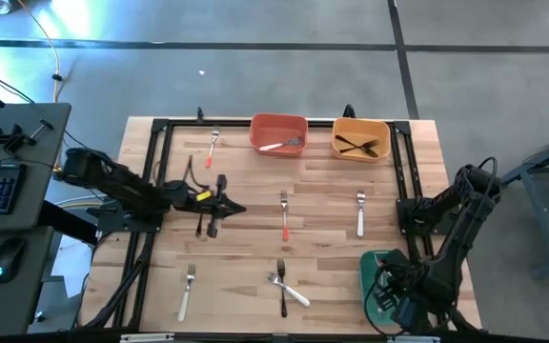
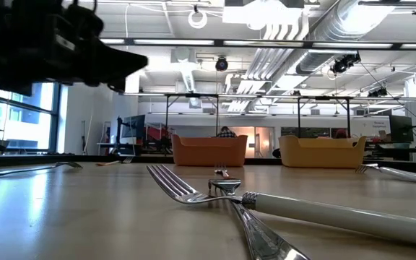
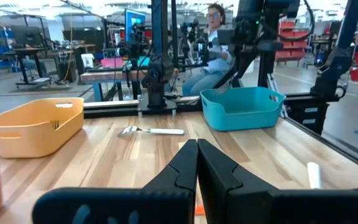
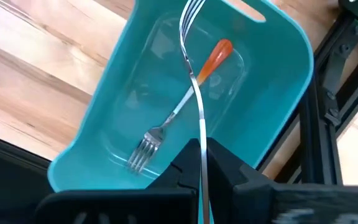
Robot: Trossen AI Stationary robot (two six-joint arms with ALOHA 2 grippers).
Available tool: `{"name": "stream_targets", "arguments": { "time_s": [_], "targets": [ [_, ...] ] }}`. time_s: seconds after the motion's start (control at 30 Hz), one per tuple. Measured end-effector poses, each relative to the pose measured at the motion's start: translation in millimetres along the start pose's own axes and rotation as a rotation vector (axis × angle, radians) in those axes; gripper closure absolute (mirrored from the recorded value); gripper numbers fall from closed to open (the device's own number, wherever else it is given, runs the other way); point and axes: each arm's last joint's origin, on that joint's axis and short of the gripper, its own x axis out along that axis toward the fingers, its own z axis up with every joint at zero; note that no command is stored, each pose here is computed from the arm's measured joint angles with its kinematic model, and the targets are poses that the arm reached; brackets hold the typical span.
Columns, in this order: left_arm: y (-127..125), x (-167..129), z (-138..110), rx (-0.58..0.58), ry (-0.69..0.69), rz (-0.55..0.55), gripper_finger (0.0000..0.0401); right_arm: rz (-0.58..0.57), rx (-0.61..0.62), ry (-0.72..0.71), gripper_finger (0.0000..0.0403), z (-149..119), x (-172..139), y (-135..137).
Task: Sort silverware by color (type)
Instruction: Put the orange fork into the green bin
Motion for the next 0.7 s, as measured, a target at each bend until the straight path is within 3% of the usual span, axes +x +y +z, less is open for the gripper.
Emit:
{"name": "stream_targets", "arguments": {
  "time_s": [0.17,0.37,0.7],
  "targets": [
    [-1,-29,1,0.009,-0.027,0.022,0.04,0.005,-0.022,0.026,0.0403,11,0,8],
    [2,-34,6,0.02,0.009,0.058,0.04,0.018,-0.034,0.036,0.0403,19,1,13],
    [2,-44,15,0.038,0.012,0.074,0.04,-0.012,-0.039,0.029,0.0403,10,12,19]
  ]
}}
